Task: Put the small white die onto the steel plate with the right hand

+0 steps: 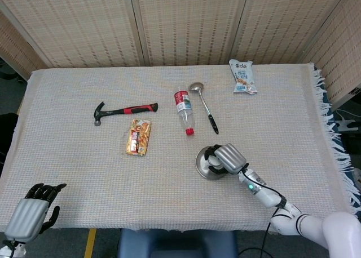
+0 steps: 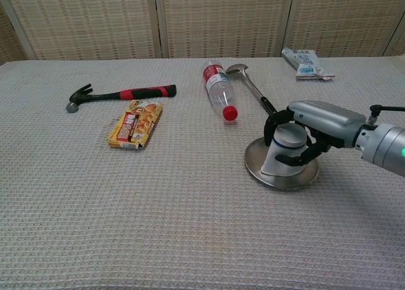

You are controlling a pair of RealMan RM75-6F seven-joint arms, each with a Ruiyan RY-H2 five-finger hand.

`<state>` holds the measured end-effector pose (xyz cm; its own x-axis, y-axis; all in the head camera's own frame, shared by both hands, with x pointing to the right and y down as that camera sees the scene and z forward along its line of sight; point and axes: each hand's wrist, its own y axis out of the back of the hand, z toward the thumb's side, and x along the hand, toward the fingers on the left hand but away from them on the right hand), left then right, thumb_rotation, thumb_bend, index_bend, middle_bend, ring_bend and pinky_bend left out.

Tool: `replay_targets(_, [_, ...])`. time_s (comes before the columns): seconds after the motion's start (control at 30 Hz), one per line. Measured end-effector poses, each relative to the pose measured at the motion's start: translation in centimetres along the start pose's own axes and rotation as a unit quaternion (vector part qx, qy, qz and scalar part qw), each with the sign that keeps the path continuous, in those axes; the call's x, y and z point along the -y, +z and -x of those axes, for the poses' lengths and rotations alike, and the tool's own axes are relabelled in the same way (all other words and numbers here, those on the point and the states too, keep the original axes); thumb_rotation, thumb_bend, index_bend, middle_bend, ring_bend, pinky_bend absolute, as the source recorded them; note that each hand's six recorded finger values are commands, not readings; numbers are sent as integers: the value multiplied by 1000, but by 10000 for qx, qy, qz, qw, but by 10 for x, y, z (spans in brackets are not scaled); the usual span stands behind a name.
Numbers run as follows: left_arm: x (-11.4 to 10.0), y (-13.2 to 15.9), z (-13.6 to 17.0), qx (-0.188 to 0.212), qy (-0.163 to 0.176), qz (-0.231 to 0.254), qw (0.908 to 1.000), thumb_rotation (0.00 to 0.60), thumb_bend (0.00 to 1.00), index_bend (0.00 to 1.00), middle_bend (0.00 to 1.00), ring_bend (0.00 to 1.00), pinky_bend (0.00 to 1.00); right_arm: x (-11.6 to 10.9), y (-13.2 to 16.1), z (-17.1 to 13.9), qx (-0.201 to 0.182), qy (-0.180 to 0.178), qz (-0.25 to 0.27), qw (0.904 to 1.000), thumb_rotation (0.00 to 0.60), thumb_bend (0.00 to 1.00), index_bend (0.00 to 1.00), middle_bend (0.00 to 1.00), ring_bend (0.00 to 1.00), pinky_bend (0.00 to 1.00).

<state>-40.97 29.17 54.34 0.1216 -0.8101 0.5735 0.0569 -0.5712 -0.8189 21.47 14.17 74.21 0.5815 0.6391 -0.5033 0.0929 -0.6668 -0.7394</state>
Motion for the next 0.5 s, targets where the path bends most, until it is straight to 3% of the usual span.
replay_targets(0.3, [-1,1,1,24,10,1,10000,600,522,185,289,223,188,5,3,12,-11,-88,-373,9993,600,297,636,528,430,668])
replay_targets(0.5, [0,1,1,25,-7,-6,10000,600,522,185,289,223,188,1,-3,14,44,-346,-724,9968,600,297,636,528,430,668])
